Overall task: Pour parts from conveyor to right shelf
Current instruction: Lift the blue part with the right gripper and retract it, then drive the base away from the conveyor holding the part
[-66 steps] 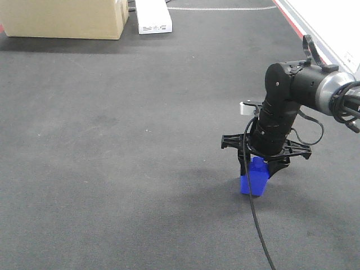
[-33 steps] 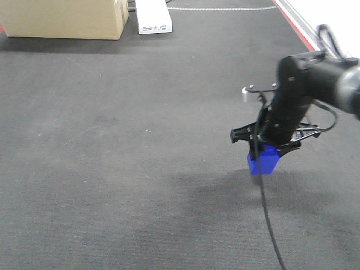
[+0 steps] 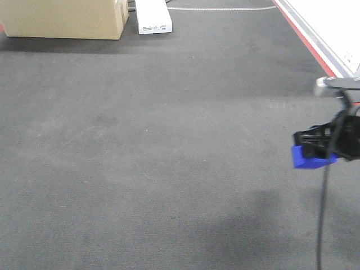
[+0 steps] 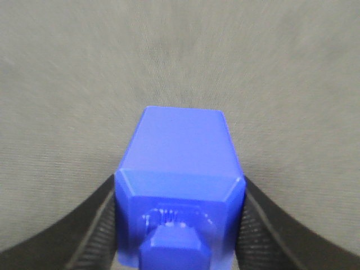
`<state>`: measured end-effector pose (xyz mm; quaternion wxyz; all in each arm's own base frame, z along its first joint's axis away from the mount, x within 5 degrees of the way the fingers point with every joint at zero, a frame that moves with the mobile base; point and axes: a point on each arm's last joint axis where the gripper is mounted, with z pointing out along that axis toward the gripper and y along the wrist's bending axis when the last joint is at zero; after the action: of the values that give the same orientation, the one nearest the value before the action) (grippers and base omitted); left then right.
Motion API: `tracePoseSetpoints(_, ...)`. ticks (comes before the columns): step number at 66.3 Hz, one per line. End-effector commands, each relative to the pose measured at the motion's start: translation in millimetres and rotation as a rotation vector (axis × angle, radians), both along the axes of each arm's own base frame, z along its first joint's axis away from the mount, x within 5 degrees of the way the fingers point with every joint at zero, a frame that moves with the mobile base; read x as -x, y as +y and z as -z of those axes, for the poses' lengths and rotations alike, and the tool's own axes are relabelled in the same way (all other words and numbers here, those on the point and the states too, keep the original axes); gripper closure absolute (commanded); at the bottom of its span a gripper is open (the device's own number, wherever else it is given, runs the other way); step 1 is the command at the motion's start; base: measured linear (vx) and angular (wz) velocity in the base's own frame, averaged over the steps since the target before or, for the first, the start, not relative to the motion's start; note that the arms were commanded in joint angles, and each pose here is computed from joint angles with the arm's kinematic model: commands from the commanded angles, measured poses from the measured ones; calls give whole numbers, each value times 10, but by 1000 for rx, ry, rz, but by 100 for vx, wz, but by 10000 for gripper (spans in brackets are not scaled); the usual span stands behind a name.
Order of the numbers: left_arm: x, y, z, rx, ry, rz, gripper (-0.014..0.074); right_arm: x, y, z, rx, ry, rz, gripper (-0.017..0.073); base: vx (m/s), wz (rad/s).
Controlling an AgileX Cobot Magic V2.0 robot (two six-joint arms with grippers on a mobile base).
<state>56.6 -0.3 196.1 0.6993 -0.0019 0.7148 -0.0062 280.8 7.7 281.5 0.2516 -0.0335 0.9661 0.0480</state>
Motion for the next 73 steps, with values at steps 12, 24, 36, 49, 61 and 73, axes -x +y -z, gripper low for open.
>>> tracePoseSetpoints(12, 22, -4, -137, 15, -104, 7, 600, 716, 17, -495, -34, -312, 20, 561, 0, 0)
tracePoseSetpoints(24, 22, -4, -137, 15, -104, 7, 600, 1213, 19, -446, -32, -428, 23, 561, 0, 0)
tracePoseSetpoints(36, 22, -4, -137, 15, -104, 7, 600, 1624, 29, -384, -50, -639, 29, 561, 0, 0)
tracePoseSetpoints(49, 21, -4, -138, 15, -103, 7, 600, 2064, 32, -375, -19, -814, 4, 561, 0, 0)
tracePoseSetpoints(61, 21, -4, -138, 15, -103, 7, 600, 2462, 41, -420, -11, -972, -9, 561, 0, 0)
tracePoseSetpoints(73, 21, -4, -138, 15, -103, 7, 600, 2731, 41, -422, 8, -1083, -16, 561, 0, 0)
